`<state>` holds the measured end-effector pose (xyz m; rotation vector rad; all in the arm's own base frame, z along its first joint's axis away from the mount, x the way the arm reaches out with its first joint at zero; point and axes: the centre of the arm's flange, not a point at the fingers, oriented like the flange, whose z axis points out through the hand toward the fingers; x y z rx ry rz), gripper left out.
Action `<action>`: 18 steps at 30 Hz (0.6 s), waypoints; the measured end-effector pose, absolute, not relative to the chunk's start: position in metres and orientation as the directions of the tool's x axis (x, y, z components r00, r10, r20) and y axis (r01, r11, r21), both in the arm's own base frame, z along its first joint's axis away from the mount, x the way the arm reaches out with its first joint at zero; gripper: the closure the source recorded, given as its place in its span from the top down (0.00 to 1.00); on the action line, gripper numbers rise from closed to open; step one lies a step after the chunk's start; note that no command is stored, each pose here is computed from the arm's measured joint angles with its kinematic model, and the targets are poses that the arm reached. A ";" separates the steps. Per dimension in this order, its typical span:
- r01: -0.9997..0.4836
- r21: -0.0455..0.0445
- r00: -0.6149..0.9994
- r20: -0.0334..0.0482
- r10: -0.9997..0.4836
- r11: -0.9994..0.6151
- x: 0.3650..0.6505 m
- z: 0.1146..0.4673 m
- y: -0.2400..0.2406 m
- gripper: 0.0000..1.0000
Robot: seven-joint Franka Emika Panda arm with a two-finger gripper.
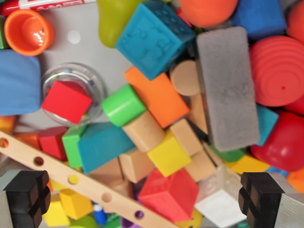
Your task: Pick an object from the bin
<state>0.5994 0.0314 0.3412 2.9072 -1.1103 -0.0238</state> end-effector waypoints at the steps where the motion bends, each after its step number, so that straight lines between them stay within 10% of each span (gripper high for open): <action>1: -0.664 0.033 0.747 -0.004 -0.664 -0.747 0.600 0.340 0.033 1.00; 18: -0.597 0.021 0.802 -0.009 -0.597 -0.802 0.608 0.304 0.088 1.00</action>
